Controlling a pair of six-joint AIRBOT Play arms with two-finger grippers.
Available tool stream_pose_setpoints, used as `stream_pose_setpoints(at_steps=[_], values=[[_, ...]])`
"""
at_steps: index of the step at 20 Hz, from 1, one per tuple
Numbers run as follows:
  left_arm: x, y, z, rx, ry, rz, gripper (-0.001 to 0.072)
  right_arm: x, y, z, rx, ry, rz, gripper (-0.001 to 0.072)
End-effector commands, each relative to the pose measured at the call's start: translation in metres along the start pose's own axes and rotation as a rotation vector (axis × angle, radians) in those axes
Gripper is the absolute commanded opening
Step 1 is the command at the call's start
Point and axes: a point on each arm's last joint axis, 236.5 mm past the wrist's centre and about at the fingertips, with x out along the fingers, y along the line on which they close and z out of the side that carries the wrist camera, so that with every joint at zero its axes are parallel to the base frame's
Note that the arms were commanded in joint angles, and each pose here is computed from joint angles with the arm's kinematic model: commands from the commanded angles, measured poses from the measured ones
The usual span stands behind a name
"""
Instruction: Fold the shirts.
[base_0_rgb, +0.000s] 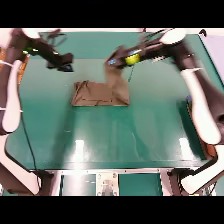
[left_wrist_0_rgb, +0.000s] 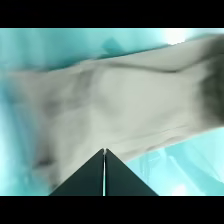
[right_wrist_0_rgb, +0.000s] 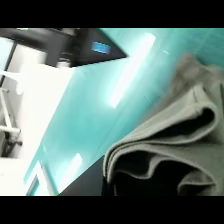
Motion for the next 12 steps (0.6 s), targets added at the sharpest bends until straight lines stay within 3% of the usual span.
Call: stream_pose_setpoints(at_steps=[1, 2, 3, 6, 9, 12], values=[[-0.039, 0.066, -0.011, -0.109, 0.006, 0.087, 0.0024, 0.131, -0.006, -0.014, 0.011, -0.151, -0.051, 0.0026], [-0.043, 0.077, -0.011, -0.126, 0.001, 0.104, 0.0024, 0.159, -0.015, -0.024, 0.015, -0.18, -0.075, 0.0288], [-0.046, 0.087, -0.011, -0.139, -0.002, 0.122, 0.0024, 0.178, -0.024, -0.031, 0.014, -0.201, -0.097, 0.0637], [-0.052, 0.101, -0.013, -0.164, -0.007, 0.14, 0.0024, 0.156, -0.049, -0.022, -0.009, -0.157, -0.132, 0.0638], [-0.052, 0.101, -0.014, -0.167, -0.004, 0.136, 0.0024, 0.051, -0.107, 0.004, 0.084, -0.066, -0.241, 0.0633], [-0.052, 0.099, -0.01, -0.165, -0.02, 0.126, 0.0024, -0.062, -0.187, -0.012, 0.243, 0.036, -0.405, 0.0634]])
